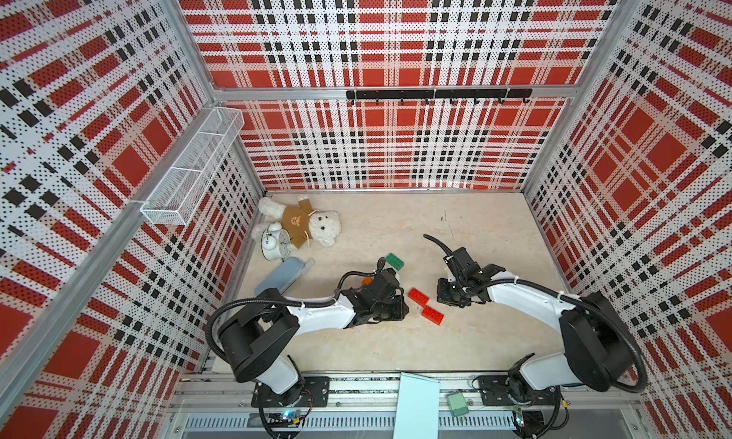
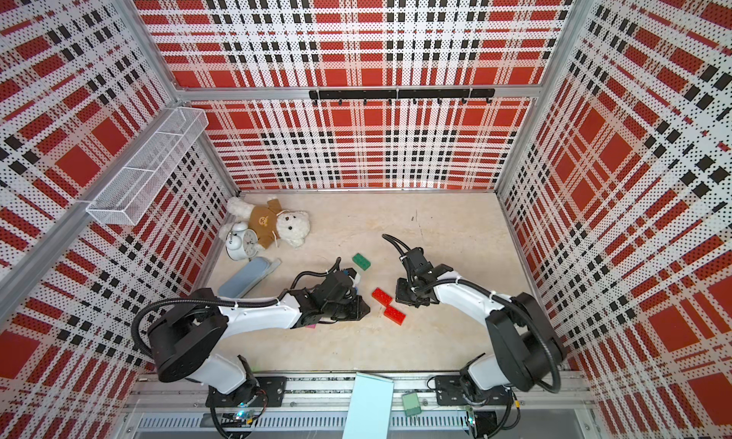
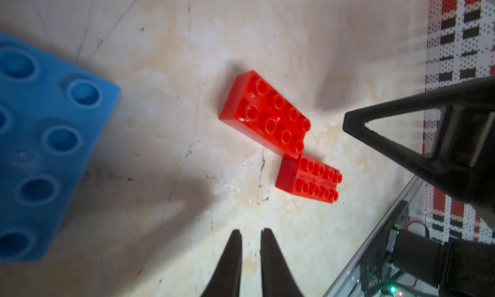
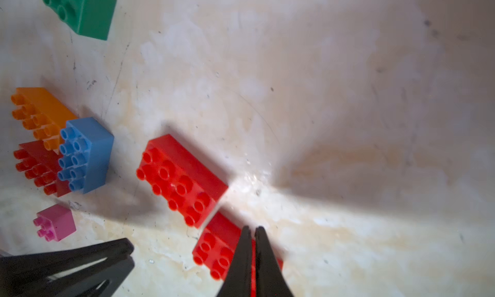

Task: Assemble a small pinwheel with lego
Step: Adjust the lego brick at the center of the board.

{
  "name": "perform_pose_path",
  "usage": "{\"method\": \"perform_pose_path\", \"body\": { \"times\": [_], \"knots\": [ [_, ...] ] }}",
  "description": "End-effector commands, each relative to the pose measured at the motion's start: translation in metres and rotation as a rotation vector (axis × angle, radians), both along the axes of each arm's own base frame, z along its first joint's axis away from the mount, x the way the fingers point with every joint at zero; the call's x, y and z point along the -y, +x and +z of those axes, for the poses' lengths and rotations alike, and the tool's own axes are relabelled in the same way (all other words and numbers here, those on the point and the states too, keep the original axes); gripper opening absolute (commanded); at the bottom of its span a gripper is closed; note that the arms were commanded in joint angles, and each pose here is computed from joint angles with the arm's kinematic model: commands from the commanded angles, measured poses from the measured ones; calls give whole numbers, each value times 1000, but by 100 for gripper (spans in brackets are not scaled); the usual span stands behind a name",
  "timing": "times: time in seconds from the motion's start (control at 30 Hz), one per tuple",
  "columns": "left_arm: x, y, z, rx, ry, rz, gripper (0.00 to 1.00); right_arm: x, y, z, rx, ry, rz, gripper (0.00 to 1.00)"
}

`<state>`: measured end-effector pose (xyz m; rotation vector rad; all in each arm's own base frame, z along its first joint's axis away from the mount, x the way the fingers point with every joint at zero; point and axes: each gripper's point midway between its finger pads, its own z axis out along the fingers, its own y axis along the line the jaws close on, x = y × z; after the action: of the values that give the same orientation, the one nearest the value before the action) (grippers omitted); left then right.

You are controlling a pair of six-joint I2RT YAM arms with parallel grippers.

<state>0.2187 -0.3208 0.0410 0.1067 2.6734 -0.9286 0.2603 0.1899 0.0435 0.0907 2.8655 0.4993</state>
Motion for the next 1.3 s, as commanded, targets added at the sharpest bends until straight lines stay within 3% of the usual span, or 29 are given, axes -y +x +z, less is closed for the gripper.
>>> {"method": "perform_pose_path", "body": {
  "times": [0.0, 0.57, 1.27],
  "knots": [
    [13, 18, -3, 8, -45, 74, 16, -21, 26, 8, 74, 61, 59, 7],
    [26, 69, -28, -9, -29, 107, 16, -42, 21, -20, 16, 153, 61, 3],
    [11, 67, -26, -14, -29, 129, 17, -32, 31, -26, 23, 60, 1, 2]
  ]
}}
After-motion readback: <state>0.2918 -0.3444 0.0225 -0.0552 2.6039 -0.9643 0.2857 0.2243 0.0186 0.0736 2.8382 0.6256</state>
